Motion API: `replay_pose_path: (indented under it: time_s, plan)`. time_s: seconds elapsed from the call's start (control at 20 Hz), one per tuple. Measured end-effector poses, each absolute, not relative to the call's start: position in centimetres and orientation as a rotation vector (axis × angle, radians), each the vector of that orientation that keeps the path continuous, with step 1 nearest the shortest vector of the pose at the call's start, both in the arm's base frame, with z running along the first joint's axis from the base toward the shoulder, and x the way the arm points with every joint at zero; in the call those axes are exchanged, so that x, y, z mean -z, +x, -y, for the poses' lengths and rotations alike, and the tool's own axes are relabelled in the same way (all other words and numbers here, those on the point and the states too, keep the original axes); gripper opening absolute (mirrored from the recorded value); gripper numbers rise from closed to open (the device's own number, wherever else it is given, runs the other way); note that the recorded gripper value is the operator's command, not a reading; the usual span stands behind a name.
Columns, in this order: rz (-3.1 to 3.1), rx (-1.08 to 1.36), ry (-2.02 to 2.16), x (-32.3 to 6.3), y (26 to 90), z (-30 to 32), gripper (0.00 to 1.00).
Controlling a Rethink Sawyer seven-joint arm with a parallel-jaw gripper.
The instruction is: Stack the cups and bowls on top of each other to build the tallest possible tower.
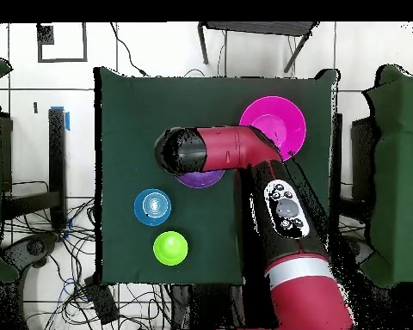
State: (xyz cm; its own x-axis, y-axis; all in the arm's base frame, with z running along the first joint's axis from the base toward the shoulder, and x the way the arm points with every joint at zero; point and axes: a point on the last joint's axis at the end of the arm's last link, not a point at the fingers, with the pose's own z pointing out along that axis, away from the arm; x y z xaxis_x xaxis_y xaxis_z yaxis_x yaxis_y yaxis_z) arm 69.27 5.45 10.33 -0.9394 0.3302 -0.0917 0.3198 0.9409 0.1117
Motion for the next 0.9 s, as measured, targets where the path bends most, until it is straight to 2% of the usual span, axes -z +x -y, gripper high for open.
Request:
replay_pose_path:
  time_s: [0.9]
  plan:
    - [-3.013, -0.142, 0.532, -10.7, 68.4, -4.1, 1.00]
